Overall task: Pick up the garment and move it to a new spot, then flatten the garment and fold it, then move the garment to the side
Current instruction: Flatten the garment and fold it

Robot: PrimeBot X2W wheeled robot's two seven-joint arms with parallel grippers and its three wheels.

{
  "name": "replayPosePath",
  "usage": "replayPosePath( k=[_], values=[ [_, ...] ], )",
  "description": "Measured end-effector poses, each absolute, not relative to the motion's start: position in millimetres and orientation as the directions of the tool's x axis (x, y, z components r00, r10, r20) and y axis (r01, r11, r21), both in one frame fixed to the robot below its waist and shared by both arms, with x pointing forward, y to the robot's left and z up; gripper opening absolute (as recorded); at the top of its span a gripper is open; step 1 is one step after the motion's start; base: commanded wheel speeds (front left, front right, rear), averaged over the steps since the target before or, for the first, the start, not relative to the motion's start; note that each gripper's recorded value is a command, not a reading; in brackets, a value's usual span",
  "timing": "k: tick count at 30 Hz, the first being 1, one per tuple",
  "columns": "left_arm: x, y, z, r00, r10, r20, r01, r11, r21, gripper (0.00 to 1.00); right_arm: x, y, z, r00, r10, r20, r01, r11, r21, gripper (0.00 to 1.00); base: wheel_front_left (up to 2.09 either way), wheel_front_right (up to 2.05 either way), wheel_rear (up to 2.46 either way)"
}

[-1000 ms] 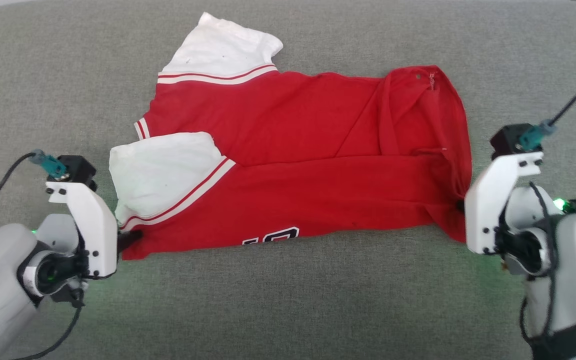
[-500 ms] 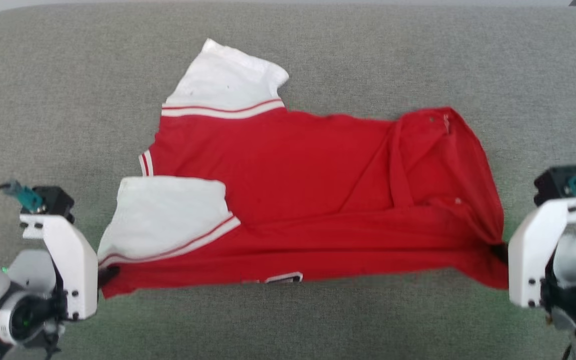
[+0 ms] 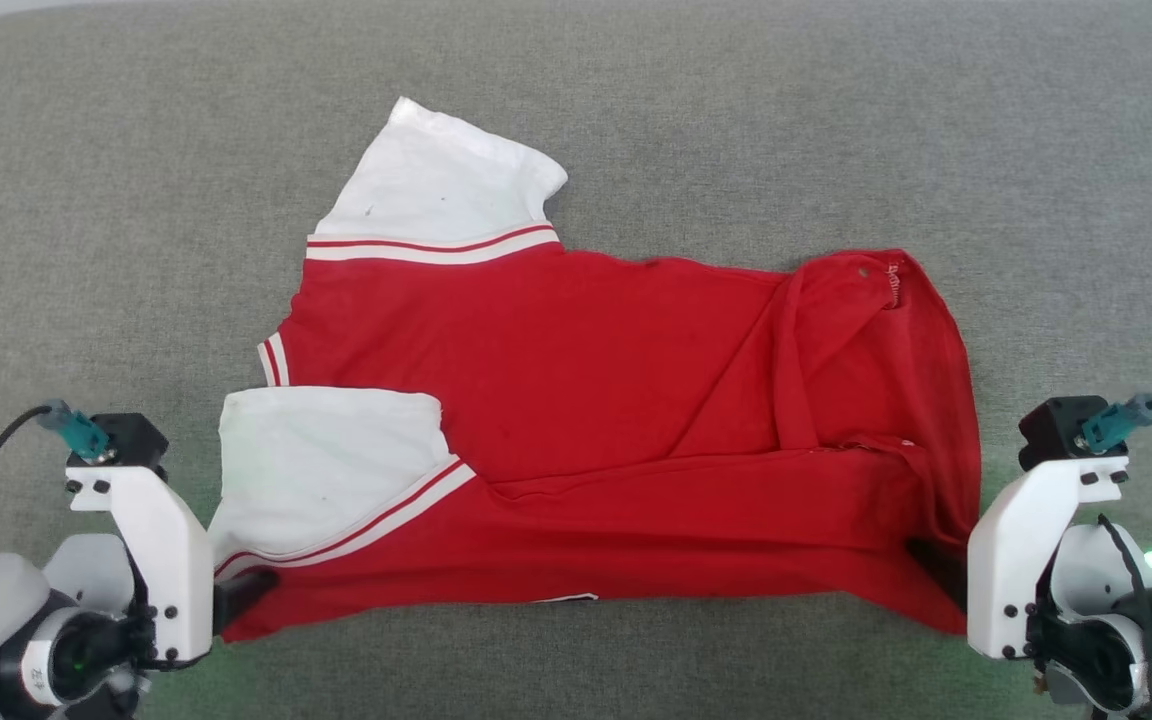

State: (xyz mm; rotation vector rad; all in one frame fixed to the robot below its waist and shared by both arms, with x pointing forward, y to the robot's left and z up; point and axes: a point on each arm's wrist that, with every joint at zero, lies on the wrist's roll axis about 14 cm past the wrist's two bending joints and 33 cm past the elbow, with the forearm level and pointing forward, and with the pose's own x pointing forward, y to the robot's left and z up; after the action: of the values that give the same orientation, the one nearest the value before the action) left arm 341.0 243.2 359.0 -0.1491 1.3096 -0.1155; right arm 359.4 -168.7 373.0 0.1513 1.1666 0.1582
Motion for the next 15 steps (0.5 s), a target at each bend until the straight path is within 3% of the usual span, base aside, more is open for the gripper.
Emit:
replayPosePath(
  k=[7, 15],
  values=[
    [357.3, 260.8, 384.8, 0.312, -0.120, -0.943, 0.021, 0.993, -0.119, 1.00, 369.5, -174.1, 390.7, 0.492, 0.196, -0.848, -0.027, 0.977, 0.210, 1.00, 0.00, 0.00, 0.00],
    [398.3, 267.0, 431.7, 0.419, -0.079, -0.904, 0.106, 0.994, -0.037, 1.00, 396.9, -194.9, 445.5, 0.755, 0.126, -0.644, 0.004, 0.981, 0.196, 1.00, 0.00, 0.00, 0.00]
  ],
)
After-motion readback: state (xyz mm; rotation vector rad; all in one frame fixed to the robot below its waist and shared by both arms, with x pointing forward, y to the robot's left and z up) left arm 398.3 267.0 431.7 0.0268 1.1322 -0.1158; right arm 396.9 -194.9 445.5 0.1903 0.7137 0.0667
